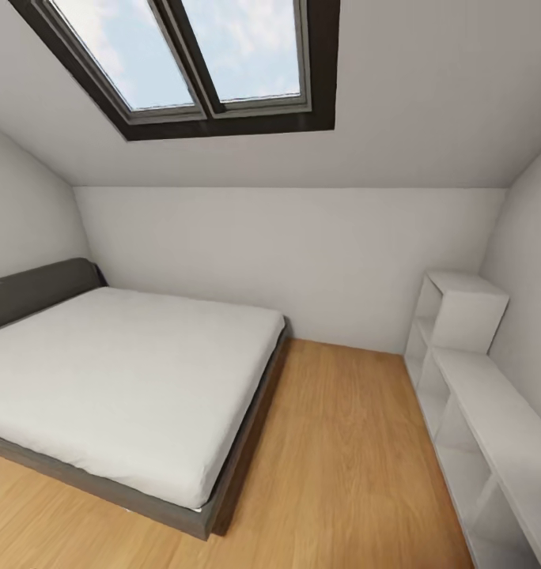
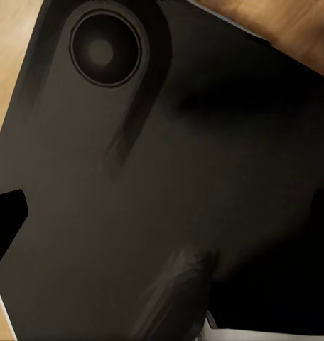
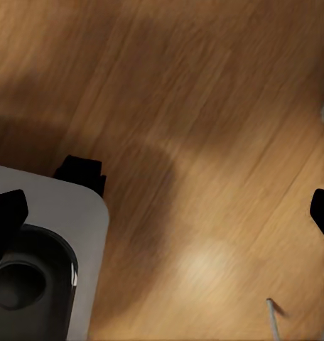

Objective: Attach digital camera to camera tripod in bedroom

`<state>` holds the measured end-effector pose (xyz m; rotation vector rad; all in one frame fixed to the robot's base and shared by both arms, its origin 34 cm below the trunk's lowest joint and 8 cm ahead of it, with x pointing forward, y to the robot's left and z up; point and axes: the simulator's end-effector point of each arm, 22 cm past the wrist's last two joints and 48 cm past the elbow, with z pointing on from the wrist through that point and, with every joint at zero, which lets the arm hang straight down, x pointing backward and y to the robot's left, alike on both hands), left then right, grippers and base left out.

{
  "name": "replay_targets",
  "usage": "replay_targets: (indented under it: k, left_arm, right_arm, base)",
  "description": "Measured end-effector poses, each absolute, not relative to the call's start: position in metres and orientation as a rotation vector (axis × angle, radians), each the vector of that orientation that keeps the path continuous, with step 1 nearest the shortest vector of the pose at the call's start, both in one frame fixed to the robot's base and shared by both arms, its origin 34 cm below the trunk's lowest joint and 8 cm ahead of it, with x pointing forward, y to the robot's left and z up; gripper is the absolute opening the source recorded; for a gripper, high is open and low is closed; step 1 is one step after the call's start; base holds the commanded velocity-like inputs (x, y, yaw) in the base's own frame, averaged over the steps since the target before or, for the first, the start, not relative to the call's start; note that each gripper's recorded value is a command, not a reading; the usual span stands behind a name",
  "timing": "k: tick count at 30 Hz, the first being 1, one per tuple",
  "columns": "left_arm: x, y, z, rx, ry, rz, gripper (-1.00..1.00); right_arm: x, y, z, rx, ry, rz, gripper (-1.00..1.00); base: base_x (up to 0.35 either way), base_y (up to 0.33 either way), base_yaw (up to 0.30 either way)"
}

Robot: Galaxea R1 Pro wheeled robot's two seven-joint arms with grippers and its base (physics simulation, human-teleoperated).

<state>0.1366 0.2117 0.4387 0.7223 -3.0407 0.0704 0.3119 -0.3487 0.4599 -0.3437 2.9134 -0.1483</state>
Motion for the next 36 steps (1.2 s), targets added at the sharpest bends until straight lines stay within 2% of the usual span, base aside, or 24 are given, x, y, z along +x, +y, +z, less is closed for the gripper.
replay_targets:
  k: [36]
  left_arm:
    - [0.1373,0.2120,0.4386,0.739,-3.038,0.070,1.00]
  right_arm:
    - [0.3125,-0.3485,0.4598,-0.347,2.910,-0.148,1.00]
  base:
    - [0.017,-0.011,0.273]
